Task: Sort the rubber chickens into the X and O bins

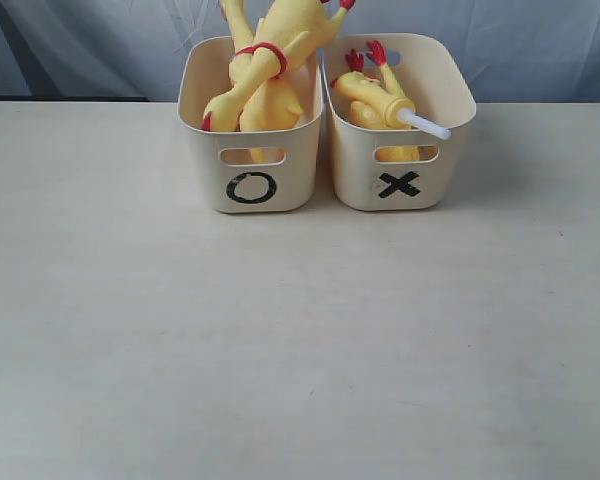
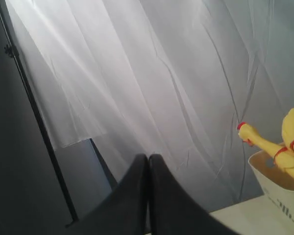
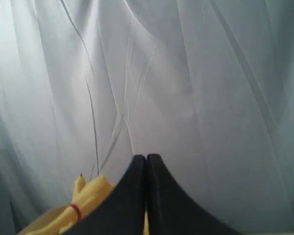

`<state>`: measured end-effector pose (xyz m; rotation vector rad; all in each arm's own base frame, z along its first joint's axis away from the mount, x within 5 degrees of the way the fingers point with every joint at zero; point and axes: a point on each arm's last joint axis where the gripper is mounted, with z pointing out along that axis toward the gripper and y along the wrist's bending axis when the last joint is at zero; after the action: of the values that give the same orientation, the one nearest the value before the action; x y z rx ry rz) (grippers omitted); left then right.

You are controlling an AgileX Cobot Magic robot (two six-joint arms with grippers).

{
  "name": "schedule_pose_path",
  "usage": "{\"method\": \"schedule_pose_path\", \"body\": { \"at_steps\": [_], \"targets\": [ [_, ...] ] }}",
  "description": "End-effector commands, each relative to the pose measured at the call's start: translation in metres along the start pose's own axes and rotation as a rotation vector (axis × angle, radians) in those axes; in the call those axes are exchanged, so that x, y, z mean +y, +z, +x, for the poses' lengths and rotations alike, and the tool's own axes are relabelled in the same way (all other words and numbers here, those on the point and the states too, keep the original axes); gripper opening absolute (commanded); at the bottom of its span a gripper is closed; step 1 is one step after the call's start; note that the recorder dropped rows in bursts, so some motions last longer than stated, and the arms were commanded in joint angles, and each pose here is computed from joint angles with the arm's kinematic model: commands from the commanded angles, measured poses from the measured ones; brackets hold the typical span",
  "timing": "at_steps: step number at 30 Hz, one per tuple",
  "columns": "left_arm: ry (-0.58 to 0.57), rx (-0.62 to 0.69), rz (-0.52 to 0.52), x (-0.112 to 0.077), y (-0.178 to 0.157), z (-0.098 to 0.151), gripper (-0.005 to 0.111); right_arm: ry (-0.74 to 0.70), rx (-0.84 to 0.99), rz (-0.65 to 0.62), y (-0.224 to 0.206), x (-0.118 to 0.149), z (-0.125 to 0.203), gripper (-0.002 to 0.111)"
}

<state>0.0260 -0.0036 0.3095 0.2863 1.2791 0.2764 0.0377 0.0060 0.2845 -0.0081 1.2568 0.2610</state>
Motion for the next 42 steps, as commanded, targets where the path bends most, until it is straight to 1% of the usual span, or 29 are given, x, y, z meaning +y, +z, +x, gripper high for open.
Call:
{"method": "schedule_pose_path", "body": {
  "at_steps": [1, 5, 6, 7, 9, 12, 13, 14, 19, 21, 34, 36, 38, 40, 42],
  "targets": [
    [0.015, -0.004, -0.028, -0.006, 0.003, 0.021, 0.000, -0.005, 0.085, 0.016, -0.001, -0.005, 0.033, -0.001],
    [0.013, 0.073, 0.002, -0.016, 0.005, 0.048, 0.000, -0.004, 0.182, 0.030, -0.004, -0.010, 0.066, -0.001],
    [0.013, 0.091, 0.009, -0.019, 0.005, 0.054, 0.000, -0.004, 0.194, 0.032, -0.005, -0.010, 0.069, -0.001],
    [0.012, 0.114, 0.018, -0.022, 0.005, 0.062, 0.000, -0.004, 0.194, 0.032, -0.005, -0.010, 0.069, -0.001],
    [0.011, 0.155, 0.035, -0.027, 0.005, 0.076, 0.000, -0.004, 0.255, 0.043, -0.006, -0.011, 0.075, -0.001],
    [0.010, 0.213, 0.058, -0.035, 0.003, 0.096, 0.000, -0.004, 0.256, 0.043, -0.006, -0.011, 0.075, -0.001],
    [0.010, 0.222, 0.062, -0.036, 0.003, 0.099, 0.000, -0.004, 0.256, 0.043, -0.006, -0.011, 0.075, -0.001],
    [0.010, 0.222, 0.062, -0.036, 0.003, 0.099, 0.000, -0.004, 0.256, 0.043, -0.006, -0.011, 0.075, -0.001],
    [0.006, 0.313, 0.120, -0.041, 0.000, 0.107, 0.000, -0.004, 0.287, 0.048, -0.007, -0.012, 0.078, -0.001],
    [0.005, 0.324, 0.128, -0.042, 0.000, 0.108, 0.000, -0.004, 0.291, 0.049, -0.007, -0.012, 0.078, -0.001],
    [0.008, 0.332, 0.133, -0.043, -0.001, 0.108, 0.000, -0.003, 0.293, 0.050, -0.007, -0.012, 0.078, -0.001],
    [0.032, 0.333, 0.132, -0.042, -0.001, 0.109, 0.000, 0.002, 0.304, 0.052, -0.007, -0.012, 0.079, -0.001],
    [0.116, 0.336, 0.128, -0.041, -0.001, 0.109, 0.000, 0.006, 0.306, 0.053, -0.007, -0.012, 0.079, -0.001],
    [0.169, 0.340, 0.123, -0.040, -0.001, 0.110, 0.000, 0.004, 0.305, 0.057, -0.007, -0.012, 0.079, -0.001],
    [0.131, 0.339, 0.123, -0.040, -0.001, 0.110, 0.000, 0.002, 0.305, 0.071, -0.007, -0.013, 0.079, -0.001]
  ]
}}
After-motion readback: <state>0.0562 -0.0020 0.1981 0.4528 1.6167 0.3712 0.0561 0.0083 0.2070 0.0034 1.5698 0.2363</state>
